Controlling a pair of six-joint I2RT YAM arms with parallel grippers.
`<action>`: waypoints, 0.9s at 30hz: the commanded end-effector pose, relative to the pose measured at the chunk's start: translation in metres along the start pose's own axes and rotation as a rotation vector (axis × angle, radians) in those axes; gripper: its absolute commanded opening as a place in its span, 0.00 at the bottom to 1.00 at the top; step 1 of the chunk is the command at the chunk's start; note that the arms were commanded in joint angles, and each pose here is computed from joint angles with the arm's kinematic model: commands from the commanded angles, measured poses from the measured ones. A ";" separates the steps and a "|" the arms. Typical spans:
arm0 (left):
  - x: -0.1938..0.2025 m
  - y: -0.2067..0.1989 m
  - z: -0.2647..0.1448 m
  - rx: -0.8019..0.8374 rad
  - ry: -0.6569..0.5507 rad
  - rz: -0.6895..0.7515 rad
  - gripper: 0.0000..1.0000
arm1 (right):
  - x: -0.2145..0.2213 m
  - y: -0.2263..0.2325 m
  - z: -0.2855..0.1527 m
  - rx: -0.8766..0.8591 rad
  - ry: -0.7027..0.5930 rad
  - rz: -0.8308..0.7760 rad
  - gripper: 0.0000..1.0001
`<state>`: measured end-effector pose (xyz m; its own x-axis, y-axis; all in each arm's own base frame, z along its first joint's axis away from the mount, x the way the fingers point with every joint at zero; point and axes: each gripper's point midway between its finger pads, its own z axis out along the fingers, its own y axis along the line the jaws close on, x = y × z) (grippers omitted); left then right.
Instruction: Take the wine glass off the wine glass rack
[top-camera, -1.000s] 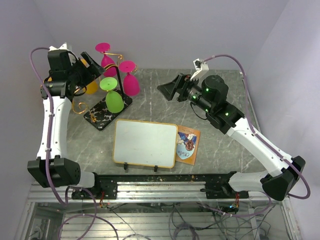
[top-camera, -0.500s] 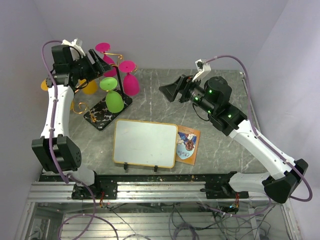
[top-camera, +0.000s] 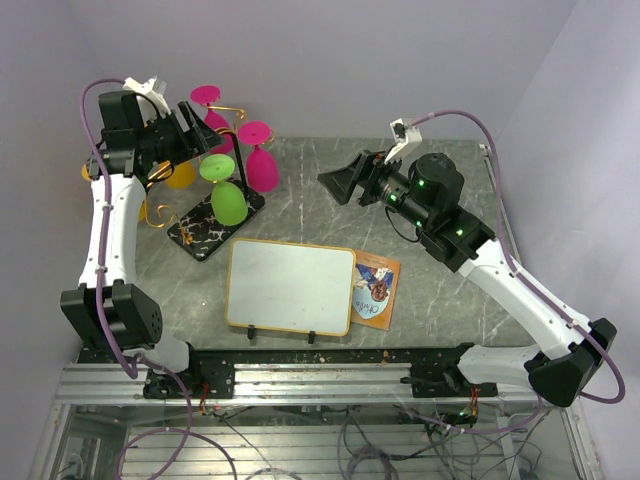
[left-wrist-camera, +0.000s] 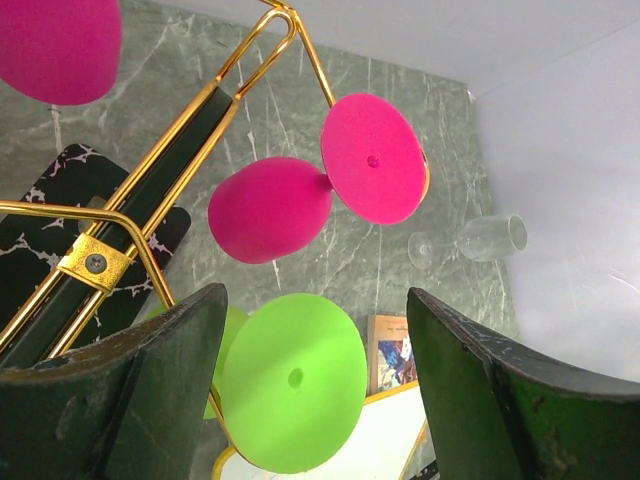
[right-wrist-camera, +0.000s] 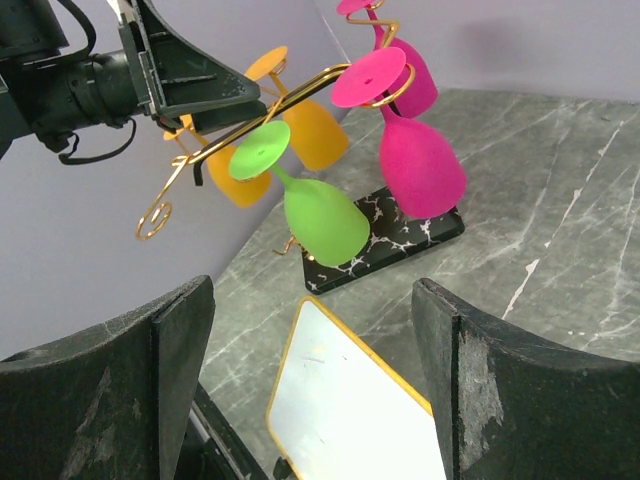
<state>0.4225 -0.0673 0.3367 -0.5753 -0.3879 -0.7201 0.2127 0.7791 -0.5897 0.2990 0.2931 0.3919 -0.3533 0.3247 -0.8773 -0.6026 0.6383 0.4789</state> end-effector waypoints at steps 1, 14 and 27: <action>0.002 -0.005 -0.004 0.004 0.037 -0.013 0.83 | -0.002 0.001 -0.005 -0.006 -0.009 -0.013 0.79; 0.030 0.003 -0.003 -0.034 0.145 -0.021 0.76 | 0.000 0.000 -0.004 -0.007 -0.005 -0.004 0.79; 0.040 -0.007 -0.015 -0.027 0.149 -0.099 0.58 | 0.000 0.001 -0.005 -0.008 -0.007 0.002 0.79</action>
<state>0.3961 -0.0756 0.3139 -0.6881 -0.3632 -0.6282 0.1485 0.7768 -0.6119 0.2987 0.2932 0.3856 -0.3630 0.3179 -0.8759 -0.5985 0.6409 0.4806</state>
